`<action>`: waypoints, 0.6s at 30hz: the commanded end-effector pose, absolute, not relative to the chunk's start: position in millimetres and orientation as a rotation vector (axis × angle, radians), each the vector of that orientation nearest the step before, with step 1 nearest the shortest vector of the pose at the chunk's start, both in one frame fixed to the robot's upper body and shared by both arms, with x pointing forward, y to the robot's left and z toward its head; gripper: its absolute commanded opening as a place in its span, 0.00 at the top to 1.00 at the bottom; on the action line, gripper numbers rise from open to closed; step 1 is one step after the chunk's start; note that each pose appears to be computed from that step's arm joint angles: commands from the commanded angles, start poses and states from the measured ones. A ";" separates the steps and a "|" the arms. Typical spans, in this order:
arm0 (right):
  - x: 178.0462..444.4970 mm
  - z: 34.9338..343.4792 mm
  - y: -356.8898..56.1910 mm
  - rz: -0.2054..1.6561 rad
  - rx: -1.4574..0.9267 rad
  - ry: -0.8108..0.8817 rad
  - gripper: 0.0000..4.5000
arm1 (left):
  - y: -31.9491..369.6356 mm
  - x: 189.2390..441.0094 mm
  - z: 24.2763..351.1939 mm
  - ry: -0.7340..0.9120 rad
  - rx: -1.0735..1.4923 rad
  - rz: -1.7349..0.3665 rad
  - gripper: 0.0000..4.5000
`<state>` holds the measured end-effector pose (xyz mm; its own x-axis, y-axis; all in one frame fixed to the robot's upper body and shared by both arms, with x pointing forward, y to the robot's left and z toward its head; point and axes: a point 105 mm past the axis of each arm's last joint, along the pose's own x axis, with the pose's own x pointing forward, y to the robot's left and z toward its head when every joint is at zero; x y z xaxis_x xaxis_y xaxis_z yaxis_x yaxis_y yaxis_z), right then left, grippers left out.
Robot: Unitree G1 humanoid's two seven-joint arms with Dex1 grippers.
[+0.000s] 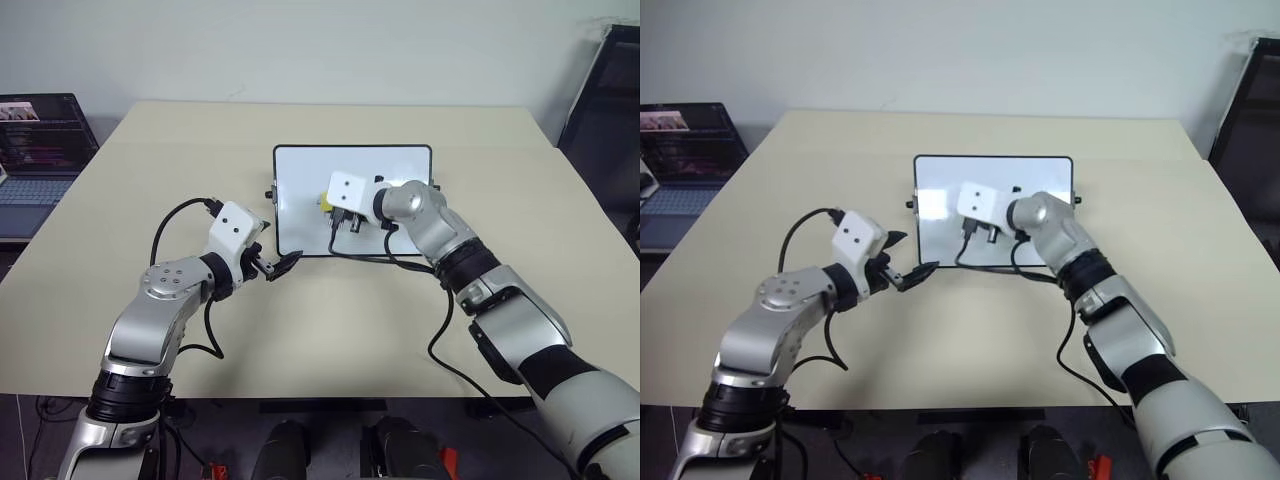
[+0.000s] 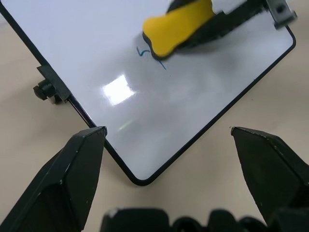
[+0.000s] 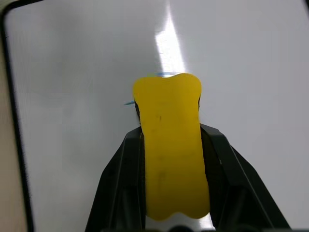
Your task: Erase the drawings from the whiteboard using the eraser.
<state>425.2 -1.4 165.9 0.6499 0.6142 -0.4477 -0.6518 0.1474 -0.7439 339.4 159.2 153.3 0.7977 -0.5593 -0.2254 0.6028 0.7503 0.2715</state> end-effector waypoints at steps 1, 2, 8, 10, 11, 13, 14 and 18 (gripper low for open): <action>418.6 163.0 5.6 0.934 -1.184 0.002 0.74 | 153.0 336.7 164.4 0.091 0.357 -0.649 0.00; 421.3 167.5 6.3 0.905 -1.200 -0.028 0.74 | 153.1 336.5 164.0 0.092 0.356 -0.648 0.00; 436.4 202.1 13.6 0.752 -1.215 -0.182 0.74 | 157.4 334.8 159.4 0.108 0.350 -0.639 0.00; 437.6 201.1 14.9 0.758 -1.208 -0.171 0.74 | 158.1 334.2 158.4 0.111 0.350 -0.637 0.00; 437.5 197.0 14.6 0.773 -1.199 -0.150 0.74 | 158.1 334.0 157.8 0.112 0.349 -0.636 0.00; 435.9 189.6 15.0 0.810 -1.189 -0.108 0.74 | 158.4 333.4 156.5 0.114 0.348 -0.635 0.00; 434.6 185.9 15.0 0.829 -1.187 -0.088 0.74 | 158.5 333.1 156.0 0.115 0.348 -0.635 0.00; 428.6 168.3 8.7 0.907 -1.208 -0.001 0.74 | 158.2 332.8 155.4 0.117 0.347 -0.636 0.00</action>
